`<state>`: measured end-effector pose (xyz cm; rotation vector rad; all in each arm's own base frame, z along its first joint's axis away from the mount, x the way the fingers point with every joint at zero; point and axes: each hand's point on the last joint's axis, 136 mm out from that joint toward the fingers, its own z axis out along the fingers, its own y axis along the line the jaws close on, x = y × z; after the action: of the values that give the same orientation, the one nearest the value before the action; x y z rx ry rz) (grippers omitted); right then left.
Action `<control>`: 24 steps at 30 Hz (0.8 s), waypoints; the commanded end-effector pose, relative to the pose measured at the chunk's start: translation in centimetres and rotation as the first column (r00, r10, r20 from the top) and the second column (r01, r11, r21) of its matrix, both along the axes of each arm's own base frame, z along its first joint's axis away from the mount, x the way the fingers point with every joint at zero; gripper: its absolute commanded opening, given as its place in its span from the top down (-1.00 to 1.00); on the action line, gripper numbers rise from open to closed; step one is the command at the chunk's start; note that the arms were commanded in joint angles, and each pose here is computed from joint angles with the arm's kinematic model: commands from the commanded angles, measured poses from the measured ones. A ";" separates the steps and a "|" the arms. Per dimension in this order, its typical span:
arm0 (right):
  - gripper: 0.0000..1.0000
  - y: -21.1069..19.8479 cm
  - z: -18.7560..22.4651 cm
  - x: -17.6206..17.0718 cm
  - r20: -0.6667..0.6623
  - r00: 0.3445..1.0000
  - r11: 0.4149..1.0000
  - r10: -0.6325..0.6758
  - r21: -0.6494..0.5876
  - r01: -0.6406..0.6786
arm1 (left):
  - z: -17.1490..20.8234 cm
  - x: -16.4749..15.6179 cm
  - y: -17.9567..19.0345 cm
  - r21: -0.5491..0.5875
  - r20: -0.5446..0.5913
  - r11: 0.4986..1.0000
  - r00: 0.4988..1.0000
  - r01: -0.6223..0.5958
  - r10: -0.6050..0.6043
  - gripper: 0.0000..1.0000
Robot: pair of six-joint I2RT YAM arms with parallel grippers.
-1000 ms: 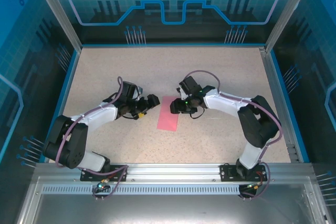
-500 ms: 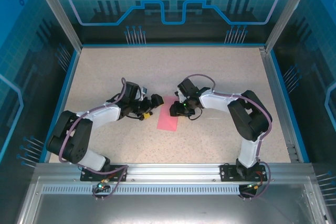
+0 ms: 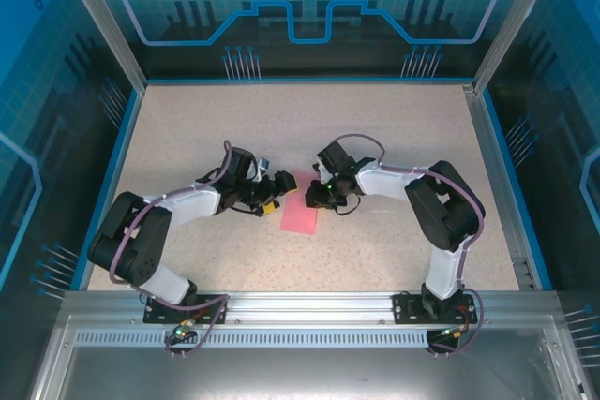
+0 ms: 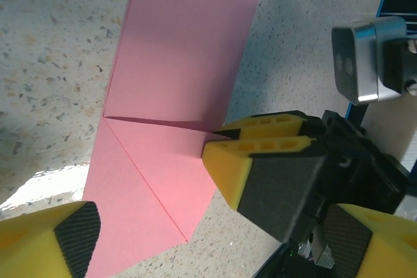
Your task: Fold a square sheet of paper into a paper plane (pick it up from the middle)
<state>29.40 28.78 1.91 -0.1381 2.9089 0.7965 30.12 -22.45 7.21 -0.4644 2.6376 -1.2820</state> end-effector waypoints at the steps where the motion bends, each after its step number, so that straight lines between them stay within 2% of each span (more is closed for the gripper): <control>1: 0.62 -0.8 0.6 0.6 0.012 0.999 0.999 -0.051 0.010 0.051 | -0.3 -0.7 -1.0 -0.046 -0.020 0.998 0.999 0.041 -0.042 -0.72; 5: 0.75 -1.2 0.5 0.7 0.013 0.997 0.997 -0.079 0.011 0.079 | -0.7 -0.9 -1.8 -0.063 -0.035 0.996 0.997 0.066 -0.068 -0.54; 11: 0.91 -1.7 0.6 0.8 0.022 0.994 0.994 -0.109 0.025 0.108 | -1.3 -1.0 -2.5 -0.053 -0.053 0.994 0.994 0.094 -0.097 -0.41; 16: 0.91 -2.0 0.6 0.8 0.022 0.993 0.993 -0.117 0.023 0.116 | -1.5 -1.0 -2.9 -0.047 -0.060 0.993 0.992 0.104 -0.107 -0.29; 24: 0.90 -2.1 0.5 0.7 0.018 0.993 0.993 -0.116 0.020 0.115 | -1.8 0.0 -3.7 -0.035 -0.062 0.991 0.989 0.129 -0.131 0.05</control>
<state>29.42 27.20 1.59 -0.0051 2.8940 0.7933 29.83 -25.50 5.18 -0.3967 2.7307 -1.3535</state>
